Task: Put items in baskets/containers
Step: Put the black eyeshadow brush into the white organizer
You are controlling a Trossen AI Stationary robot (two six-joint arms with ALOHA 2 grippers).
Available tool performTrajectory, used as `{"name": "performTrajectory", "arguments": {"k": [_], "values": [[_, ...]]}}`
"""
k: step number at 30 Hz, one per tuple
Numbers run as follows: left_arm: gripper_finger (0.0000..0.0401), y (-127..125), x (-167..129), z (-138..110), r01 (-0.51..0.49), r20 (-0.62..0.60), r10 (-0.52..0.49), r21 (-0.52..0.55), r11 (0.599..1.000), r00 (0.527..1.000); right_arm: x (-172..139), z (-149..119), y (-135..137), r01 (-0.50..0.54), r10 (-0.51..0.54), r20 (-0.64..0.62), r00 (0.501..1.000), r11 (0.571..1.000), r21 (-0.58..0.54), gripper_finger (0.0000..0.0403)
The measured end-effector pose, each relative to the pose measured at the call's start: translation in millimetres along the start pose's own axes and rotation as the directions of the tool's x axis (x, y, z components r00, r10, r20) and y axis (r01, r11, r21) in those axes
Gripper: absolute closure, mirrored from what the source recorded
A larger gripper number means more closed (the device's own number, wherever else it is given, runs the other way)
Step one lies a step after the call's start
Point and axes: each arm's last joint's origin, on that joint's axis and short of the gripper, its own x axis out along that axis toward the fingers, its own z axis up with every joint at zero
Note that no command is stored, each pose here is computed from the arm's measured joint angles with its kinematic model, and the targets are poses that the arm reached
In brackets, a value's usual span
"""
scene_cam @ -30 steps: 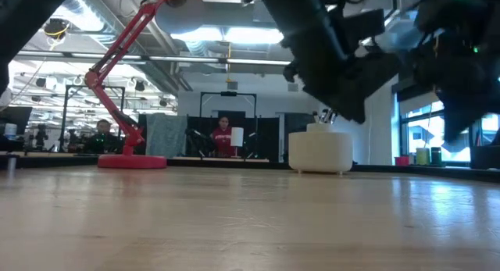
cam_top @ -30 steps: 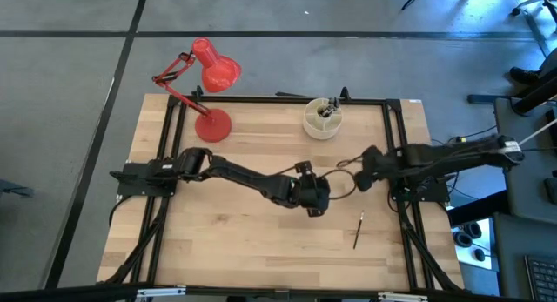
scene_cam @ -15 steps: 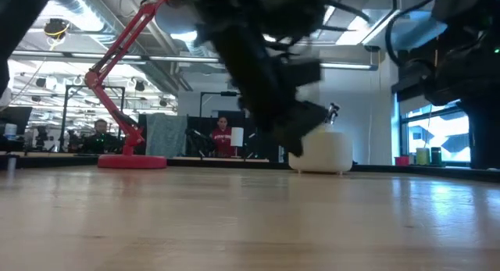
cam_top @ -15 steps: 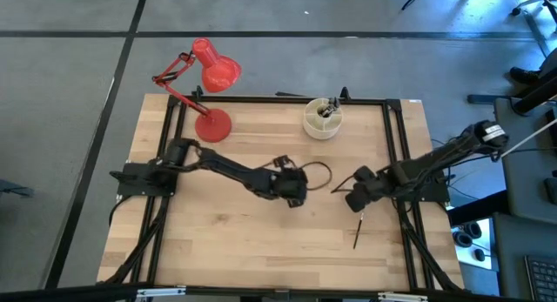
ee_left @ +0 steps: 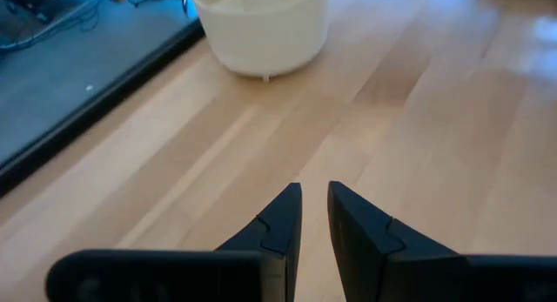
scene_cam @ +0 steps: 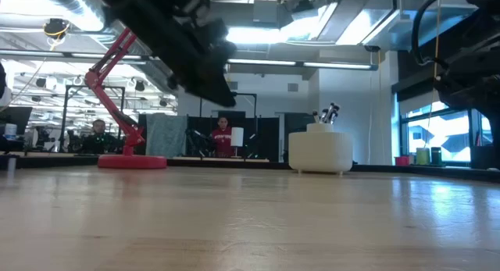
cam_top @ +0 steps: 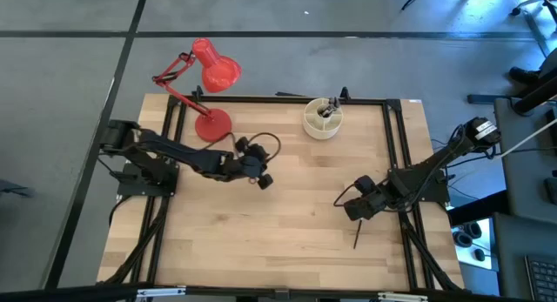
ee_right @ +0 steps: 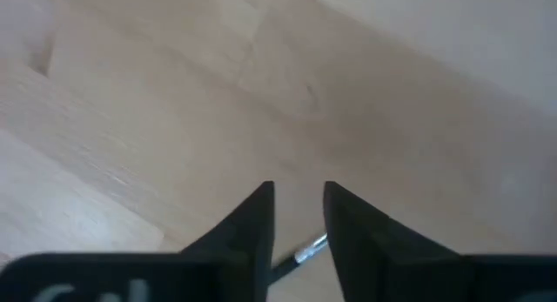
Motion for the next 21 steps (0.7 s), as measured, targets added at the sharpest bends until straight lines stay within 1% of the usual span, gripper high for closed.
{"name": "performTrajectory", "arguments": {"k": [5, 9, 13, 18, 21], "values": [[0.0344, 3.4, -27.4, 1.6, 0.017, 0.069, -0.015, -0.019, 1.000, 0.997, 4.8, -4.4, -2.4, 0.065, -0.060, -0.077, 0.995, 0.996, 0.063, 0.0254], [0.0343, 2.2, -38.8, 0.8, 0.006, 0.107, -0.003, -0.021, 1.000, 0.994, 8.8, -5.6, -2.1, 0.092, -0.082, -0.100, 0.992, 0.991, 0.100, 0.0249], [0.0345, 0.1, -42.0, -0.9, 0.003, 0.112, -0.001, -0.013, 1.000, 0.994, 14.6, -7.0, -1.0, 0.118, -0.105, -0.116, 0.988, 0.987, 0.112, 0.0271], [0.0346, 0.7, -41.7, -0.7, -0.003, 0.113, 0.004, -0.014, 1.000, 0.994, 24.1, -9.1, -1.3, 0.190, -0.174, -0.146, 0.974, 0.976, 0.105, 0.0320], [0.0344, 0.9, -41.6, -0.5, -0.005, 0.114, 0.005, 0.000, 1.000, 0.994, 27.6, -9.5, -2.4, 0.213, -0.198, -0.143, 0.970, 0.972, 0.097, 0.0348]]}}
